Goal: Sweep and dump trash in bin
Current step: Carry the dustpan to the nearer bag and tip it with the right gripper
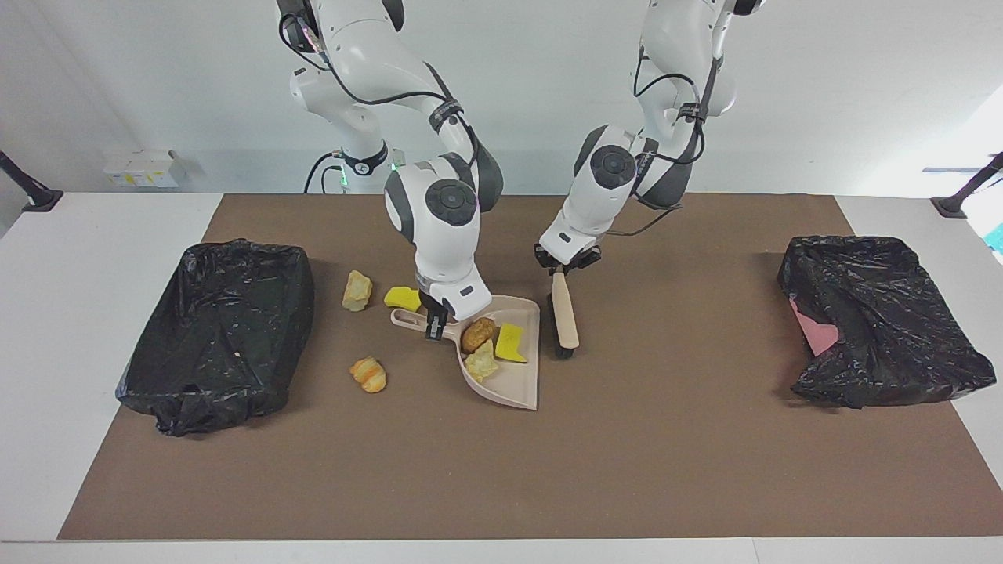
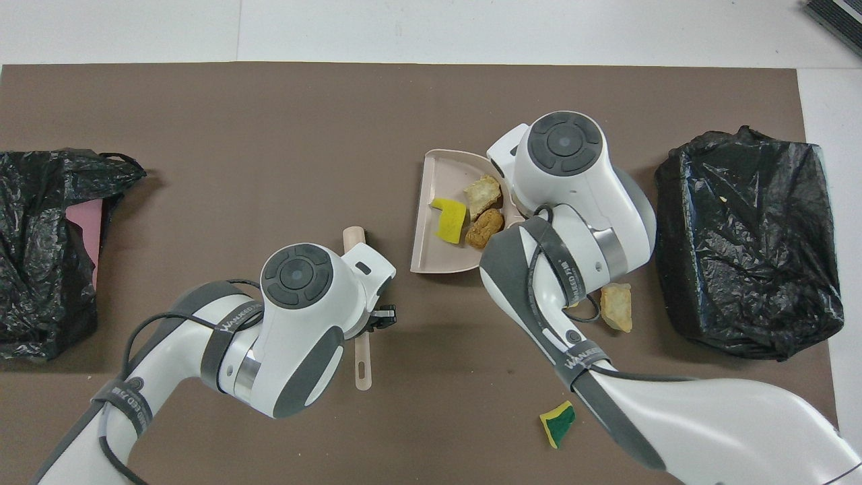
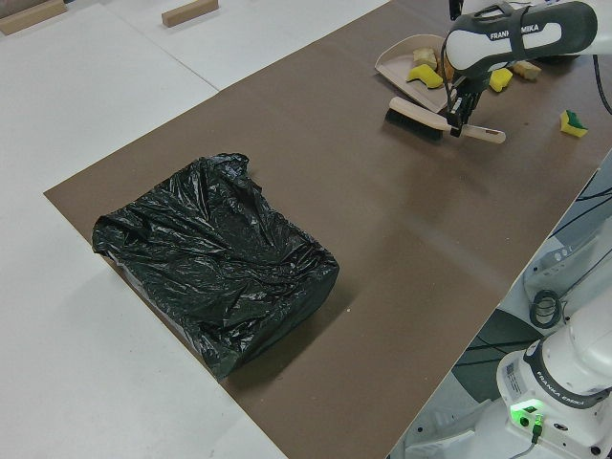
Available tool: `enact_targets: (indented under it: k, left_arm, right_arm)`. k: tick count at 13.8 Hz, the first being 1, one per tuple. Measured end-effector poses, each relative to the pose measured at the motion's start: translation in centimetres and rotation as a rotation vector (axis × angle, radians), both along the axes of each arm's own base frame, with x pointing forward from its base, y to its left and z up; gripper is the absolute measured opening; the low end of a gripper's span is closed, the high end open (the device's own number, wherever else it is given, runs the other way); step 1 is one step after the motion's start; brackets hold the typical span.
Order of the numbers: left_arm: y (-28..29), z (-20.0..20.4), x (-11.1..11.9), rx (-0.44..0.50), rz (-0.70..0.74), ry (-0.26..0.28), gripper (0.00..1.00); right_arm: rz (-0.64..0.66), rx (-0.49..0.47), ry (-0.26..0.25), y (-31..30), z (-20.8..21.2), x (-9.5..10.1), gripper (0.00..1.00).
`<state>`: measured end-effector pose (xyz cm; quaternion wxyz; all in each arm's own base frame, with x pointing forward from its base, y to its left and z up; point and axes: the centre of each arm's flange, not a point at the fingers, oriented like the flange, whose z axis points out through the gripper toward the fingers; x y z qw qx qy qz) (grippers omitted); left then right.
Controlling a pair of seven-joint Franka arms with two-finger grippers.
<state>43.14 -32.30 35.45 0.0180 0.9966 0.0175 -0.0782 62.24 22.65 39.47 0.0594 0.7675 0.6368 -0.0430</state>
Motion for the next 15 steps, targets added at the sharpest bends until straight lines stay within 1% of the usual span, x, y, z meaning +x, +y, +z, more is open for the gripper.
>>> enact_targets:
  k: [2,3,6,9,11,14,15]
  left_arm:
    - [-1.3,-0.1,-2.6,0.029,0.002,0.001,0.26]
    - [-2.1,-0.3,-4.4,0.042,-0.002,0.004,0.26]
    - [-4.5,-0.3,-10.0,0.079,0.025,0.002,0.26]
    - [-6.4,0.3,-14.2,0.077,0.055,-0.031,0.26]
    - [-6.4,-0.4,-15.1,0.063,0.064,-0.052,0.26]
    - [-5.5,-1.8,-15.2,0.079,0.051,-0.074,0.26]
    - [-5.4,-1.8,-15.2,0.081,0.047,-0.078,0.33]
  right_arm:
    - [-0.063,0.014,-0.018,-3.8,2.4,0.8,0.31]
    - [-0.075,0.016,-0.021,-5.9,4.0,0.9,0.31]
    - [-0.024,0.036,-0.008,-13.0,8.3,0.7,0.31]
    - [0.022,0.045,0.018,-21.5,11.0,0.0,0.31]
    - [0.043,0.048,0.031,-28.0,12.3,-1.0,0.31]
    - [0.088,0.054,0.057,-36.9,12.9,-2.9,0.31]
    - [0.093,0.052,0.056,-39.5,12.9,-3.5,0.31]
